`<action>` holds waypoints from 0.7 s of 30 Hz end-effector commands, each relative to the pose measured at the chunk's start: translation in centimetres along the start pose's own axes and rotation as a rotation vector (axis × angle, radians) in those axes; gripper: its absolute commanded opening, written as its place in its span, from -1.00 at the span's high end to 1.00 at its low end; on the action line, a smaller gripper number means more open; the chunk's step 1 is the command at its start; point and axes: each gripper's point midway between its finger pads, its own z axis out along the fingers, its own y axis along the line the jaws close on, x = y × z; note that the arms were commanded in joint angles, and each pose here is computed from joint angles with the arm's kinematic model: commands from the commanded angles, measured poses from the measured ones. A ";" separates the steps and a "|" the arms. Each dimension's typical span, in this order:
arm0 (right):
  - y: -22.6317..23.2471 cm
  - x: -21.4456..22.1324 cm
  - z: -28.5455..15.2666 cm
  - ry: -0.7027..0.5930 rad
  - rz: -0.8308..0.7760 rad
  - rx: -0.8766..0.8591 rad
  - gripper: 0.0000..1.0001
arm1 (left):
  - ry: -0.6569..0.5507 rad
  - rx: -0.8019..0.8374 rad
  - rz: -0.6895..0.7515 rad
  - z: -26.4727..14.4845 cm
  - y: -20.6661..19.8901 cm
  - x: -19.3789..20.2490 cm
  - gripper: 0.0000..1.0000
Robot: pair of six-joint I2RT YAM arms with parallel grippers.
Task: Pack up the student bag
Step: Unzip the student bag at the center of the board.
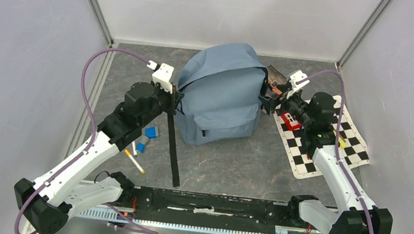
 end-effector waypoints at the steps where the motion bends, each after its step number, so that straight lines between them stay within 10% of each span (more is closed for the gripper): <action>1: 0.0 -3.4 0.4 -0.067 -0.037 -0.055 -0.52 | -0.052 0.028 -0.014 -0.2 -0.6 -1.5 0.96; 21: -2.3 -2.7 -0.1 0.010 -0.067 0.067 1.00 | -0.050 0.035 -0.018 -0.2 -0.7 -1.4 0.96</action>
